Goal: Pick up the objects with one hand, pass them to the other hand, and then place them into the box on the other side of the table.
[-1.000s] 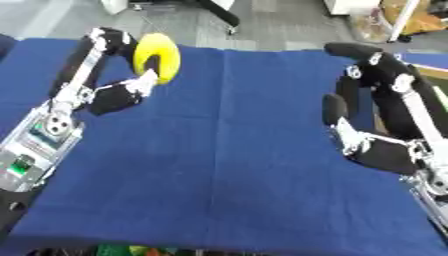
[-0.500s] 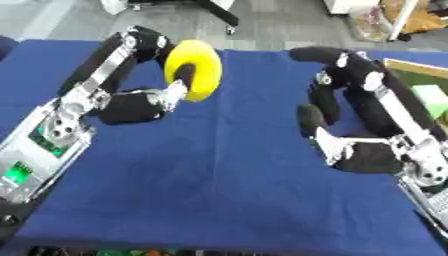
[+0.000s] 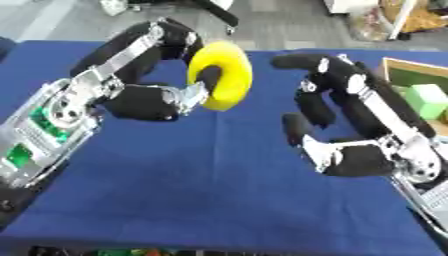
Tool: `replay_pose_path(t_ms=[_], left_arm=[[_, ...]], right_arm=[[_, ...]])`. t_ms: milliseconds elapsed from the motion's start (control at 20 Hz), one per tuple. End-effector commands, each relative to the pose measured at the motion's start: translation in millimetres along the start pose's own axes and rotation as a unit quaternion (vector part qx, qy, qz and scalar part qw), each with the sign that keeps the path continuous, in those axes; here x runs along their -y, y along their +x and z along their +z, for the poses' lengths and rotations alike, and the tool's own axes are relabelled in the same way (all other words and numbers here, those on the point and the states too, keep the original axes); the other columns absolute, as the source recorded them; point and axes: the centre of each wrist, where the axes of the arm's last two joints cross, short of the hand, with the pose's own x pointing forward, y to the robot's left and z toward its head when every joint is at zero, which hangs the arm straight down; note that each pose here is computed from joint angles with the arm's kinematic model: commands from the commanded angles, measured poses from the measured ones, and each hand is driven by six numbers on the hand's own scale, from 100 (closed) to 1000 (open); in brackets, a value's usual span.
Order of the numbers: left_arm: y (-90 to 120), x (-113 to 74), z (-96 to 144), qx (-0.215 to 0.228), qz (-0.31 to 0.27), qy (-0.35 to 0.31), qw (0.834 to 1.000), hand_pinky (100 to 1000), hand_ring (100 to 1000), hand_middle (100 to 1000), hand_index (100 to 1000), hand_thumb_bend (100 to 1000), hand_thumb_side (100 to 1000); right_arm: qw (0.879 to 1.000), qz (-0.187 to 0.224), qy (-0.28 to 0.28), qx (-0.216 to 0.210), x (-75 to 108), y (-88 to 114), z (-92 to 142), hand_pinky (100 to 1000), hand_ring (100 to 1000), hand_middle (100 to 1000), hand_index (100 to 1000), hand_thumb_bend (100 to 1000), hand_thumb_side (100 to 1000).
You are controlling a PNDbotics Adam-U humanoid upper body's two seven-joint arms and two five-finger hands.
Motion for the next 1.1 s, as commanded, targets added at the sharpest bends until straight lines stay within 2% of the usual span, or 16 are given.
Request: replay_pose_path(t_ms=[50,600,1100], left_arm=[[11.0,-5.6,-3.2,0.013,0.006,-0.025,1.000,652,418,359,504,100,393],[19.1,-3.6,-12.7,0.026,0.035,-0.077,0.996,655,424,363,506,100,405],[17.9,-4.1,-10.7,0.010,0.053,-0.110,0.993,659,429,366,507,100,432]], right_arm=[[1.000,0.012,0.007,0.022,3.4,6.7,-7.6,131,144,107,864,100,348],[0.999,0.030,0.014,0.022,-0.4,8.3,-12.2,114,131,100,866,100,317],[0.994,0.108,0.028,0.020,5.4,8.3,-13.5,115,135,100,870,100,115]])
